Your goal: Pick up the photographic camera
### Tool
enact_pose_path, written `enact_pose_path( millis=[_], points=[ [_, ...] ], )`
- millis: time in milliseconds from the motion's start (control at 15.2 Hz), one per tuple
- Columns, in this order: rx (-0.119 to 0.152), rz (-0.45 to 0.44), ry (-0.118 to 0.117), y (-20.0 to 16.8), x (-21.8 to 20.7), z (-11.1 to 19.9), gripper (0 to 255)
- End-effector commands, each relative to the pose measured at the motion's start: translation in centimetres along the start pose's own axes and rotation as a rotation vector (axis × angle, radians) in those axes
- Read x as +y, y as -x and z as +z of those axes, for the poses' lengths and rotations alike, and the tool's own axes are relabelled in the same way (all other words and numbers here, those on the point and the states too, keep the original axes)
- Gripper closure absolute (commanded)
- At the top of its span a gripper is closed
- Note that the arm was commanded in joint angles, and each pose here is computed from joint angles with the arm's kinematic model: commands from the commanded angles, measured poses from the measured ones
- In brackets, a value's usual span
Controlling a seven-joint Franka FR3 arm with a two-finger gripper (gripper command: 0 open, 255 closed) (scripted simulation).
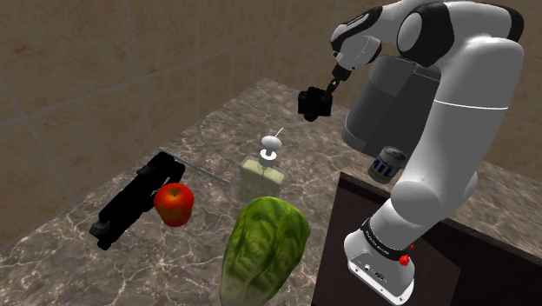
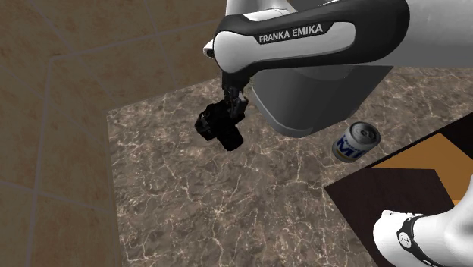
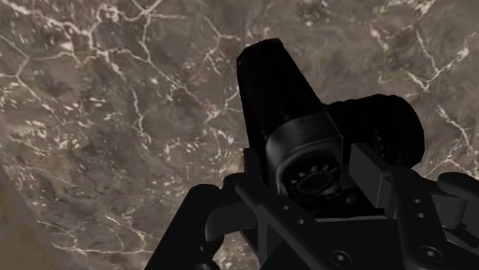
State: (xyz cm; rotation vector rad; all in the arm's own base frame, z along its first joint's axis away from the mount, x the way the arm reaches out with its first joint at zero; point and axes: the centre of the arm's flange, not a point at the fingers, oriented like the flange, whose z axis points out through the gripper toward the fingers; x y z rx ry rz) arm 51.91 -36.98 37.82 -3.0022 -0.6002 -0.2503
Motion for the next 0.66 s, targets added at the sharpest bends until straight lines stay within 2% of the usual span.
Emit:
enact_pose_path(
  millis=[0, 462, 594],
  points=[
    [0.001, 0.000, 0.001, -0.2, -0.1, -1.1, 255],
    [0.001, 0.000, 0.001, -0.9, -0.2, -4.7, 255],
    [0.001, 0.000, 0.001, -0.9, -0.2, -4.8, 255]
  ],
)
